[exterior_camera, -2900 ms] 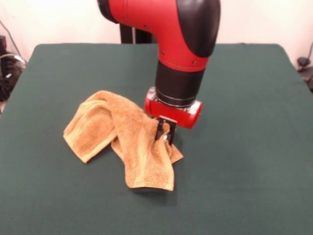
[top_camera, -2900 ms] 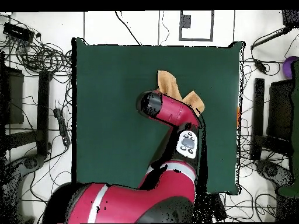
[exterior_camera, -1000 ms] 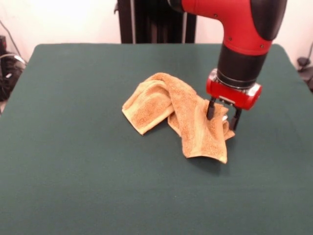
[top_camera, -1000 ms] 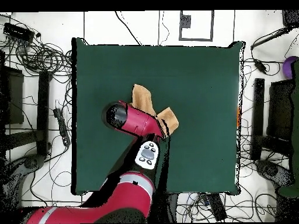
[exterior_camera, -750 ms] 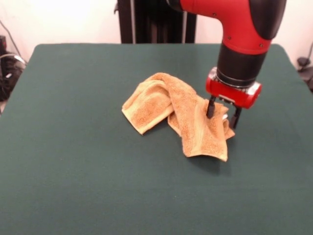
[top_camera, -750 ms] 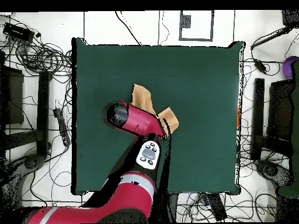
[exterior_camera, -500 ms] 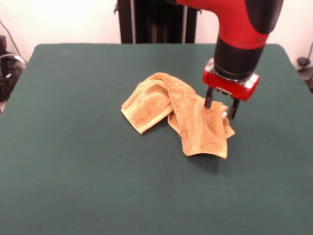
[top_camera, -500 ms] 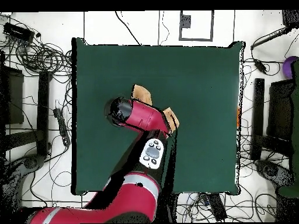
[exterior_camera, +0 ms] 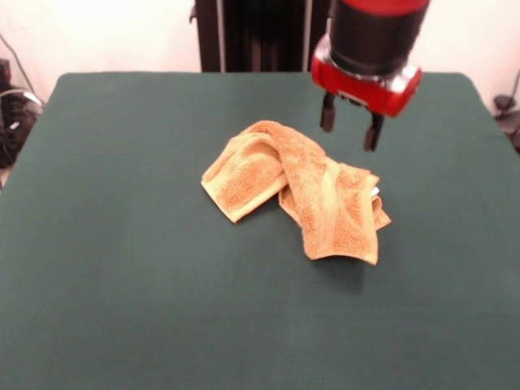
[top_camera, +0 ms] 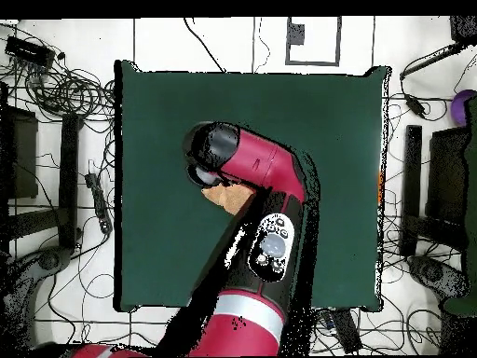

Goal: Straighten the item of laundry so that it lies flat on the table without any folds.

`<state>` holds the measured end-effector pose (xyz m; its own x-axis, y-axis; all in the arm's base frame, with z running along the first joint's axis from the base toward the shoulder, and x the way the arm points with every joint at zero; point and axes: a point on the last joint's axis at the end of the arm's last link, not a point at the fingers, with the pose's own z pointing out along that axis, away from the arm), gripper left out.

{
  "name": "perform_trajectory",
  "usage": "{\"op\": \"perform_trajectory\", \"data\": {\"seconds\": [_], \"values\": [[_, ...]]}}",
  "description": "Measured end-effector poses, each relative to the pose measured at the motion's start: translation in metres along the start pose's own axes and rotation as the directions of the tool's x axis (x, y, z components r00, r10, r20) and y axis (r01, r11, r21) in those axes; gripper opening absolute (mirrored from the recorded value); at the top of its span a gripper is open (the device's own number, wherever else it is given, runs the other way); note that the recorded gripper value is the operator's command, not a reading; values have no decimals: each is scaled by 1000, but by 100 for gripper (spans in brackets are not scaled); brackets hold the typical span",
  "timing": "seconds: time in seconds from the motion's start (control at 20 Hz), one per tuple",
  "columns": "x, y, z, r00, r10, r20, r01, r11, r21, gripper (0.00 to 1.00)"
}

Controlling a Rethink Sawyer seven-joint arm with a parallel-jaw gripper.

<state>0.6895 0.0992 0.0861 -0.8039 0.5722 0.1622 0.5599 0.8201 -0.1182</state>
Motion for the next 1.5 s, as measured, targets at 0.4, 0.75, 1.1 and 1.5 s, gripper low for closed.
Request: {"op": "perform_trajectory", "data": {"seconds": [0.4,0.75,1.1,1.5], "values": [[-56,0,-68,990,-10,142,15,999,-36,100],[-59,-1,-65,989,-18,150,22,1000,-21,100],[-58,-6,-43,992,-27,124,25,1000,14,100],[-59,-19,-5,996,-36,86,30,997,70,100]]}}
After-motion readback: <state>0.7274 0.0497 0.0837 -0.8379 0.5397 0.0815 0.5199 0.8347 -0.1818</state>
